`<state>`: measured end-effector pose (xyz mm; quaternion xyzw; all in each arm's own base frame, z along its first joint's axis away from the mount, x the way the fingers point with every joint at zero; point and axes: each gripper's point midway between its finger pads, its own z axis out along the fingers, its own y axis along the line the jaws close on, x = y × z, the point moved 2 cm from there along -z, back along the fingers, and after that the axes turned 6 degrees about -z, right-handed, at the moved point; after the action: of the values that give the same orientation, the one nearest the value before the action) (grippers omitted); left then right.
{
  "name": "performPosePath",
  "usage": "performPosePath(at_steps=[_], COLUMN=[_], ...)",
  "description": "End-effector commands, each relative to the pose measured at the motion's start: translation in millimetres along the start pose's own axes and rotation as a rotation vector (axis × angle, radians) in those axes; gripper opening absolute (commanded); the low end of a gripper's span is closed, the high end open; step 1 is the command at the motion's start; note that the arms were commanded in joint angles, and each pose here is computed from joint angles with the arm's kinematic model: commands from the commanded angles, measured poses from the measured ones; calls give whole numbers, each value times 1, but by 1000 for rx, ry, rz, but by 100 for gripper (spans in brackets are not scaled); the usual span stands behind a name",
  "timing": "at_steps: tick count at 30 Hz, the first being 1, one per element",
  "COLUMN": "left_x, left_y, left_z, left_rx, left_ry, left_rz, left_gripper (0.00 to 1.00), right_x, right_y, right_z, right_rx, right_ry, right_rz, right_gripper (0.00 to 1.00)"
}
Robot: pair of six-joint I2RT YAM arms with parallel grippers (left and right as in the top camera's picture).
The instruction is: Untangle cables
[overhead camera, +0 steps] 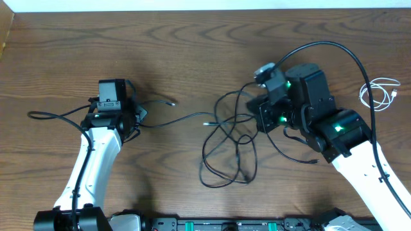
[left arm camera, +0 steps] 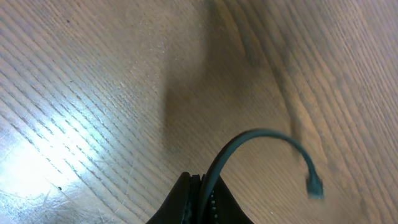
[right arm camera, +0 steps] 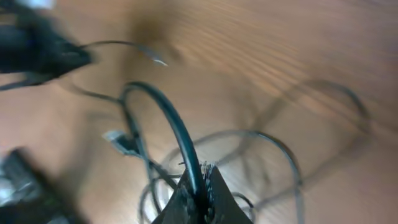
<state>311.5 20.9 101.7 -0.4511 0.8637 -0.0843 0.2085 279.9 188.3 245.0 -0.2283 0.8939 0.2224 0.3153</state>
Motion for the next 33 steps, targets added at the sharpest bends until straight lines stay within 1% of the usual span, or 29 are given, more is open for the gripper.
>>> performPosePath(at_steps=[1,5,11,14,17,20,21,24,27,28,30,32,33], left_x=[-8,-8,-8,-8,-8,-8,-8,-8,-8,-8,-8,-8,-8], left_y=[2,2,2,2,2,2,2,2,2,2,2,2,2], left_z=[-1,-1,-1,-1,-1,-1,-1,-1,-1,-1,-1,-1,-1], left_rx=[-18,-18,-19,-19,-18,-19,-19,-18,-18,-18,-18,-18,-18], left_ry=[-31,-31,-31,-31,-31,-31,-31,-31,-31,-31,-31,-31,-31], left_rz=[10,10,9,9,10,9,10,10,10,10,10,10,10], left_gripper=[8,7,8,8,7,8,8,8,8,8,8,8,7], right_x=[4,14,30,35,42,52,58,67,64,60,50,36,29], right_y=[-53,-70,-85,-94,-98,-94,-96,-105,-115,-119,-124,-122,-120], right_z=[-9,-12,-2,5,19,38,48,62,71,71,67,62,58], right_rx=[334,455,519,562,548,475,462,471,524,557,606,618,619], right_ry=[-5,38,174,228,287,356,397,454,453,441,404,356,331], right_rz=[132,122,-35,-82,-124,-171,-192,-231,-249,-256,-264,-266,-267], right_gripper=[1,1,1,1,1,1,2,4,6,9,9,7,3])
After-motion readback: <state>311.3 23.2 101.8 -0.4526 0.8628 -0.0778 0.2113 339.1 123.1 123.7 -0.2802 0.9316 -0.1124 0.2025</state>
